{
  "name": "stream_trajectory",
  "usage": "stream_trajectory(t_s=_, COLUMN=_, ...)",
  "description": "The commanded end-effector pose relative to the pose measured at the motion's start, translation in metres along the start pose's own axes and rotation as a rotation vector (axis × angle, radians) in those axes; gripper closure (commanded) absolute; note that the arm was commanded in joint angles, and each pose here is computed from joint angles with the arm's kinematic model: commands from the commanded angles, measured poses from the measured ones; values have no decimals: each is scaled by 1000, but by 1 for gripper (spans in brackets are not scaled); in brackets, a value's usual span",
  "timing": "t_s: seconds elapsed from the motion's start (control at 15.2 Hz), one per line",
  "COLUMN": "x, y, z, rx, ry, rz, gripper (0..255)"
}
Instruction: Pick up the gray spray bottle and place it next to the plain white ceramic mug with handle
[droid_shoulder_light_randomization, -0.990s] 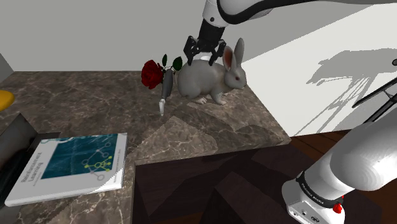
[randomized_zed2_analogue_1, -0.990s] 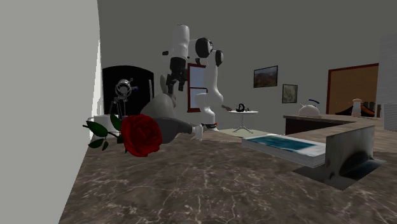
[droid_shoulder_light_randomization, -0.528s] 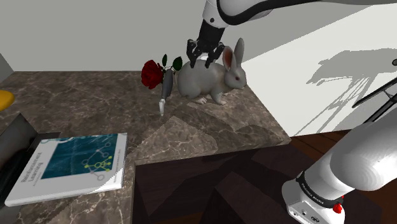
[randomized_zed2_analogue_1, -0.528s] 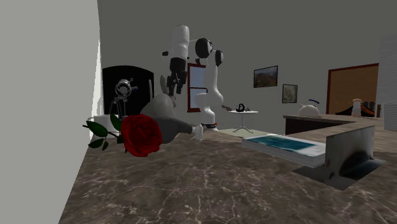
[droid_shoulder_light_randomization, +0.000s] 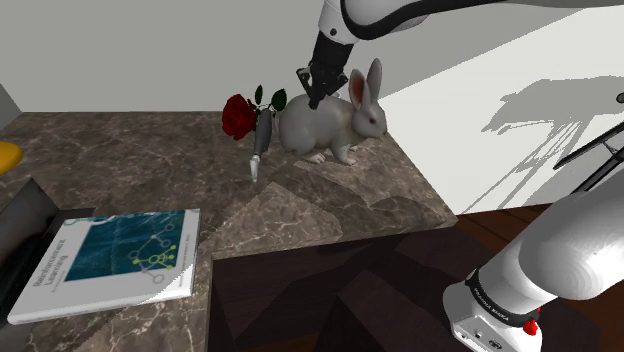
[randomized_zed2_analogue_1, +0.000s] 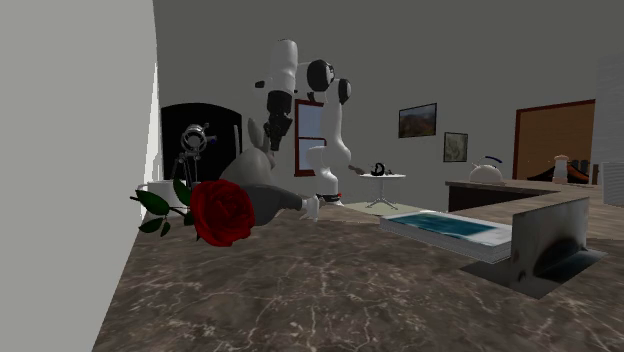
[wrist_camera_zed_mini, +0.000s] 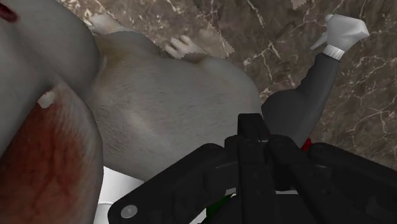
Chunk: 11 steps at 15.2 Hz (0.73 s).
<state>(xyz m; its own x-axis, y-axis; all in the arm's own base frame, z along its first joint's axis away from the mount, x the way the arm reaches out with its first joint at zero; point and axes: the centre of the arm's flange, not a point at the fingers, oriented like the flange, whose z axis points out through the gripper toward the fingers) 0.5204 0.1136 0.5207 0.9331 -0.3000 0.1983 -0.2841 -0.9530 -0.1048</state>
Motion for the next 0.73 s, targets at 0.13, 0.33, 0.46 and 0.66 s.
stream_trajectory(t_s=0.13, x=5, y=-12, z=8, rx=-14, ry=-10, rz=30, gripper=0)
stream_trajectory(t_s=0.33, x=21, y=-45, z=35, rx=-54, ry=-39, rz=121, gripper=0)
stream_trajectory(t_s=0.46, x=33, y=-66, z=53, rx=-81, ry=-58, rz=182, gripper=0)
stream_trajectory(t_s=0.66, x=53, y=-95, z=82, rx=-122, ry=-87, rz=273, gripper=0)
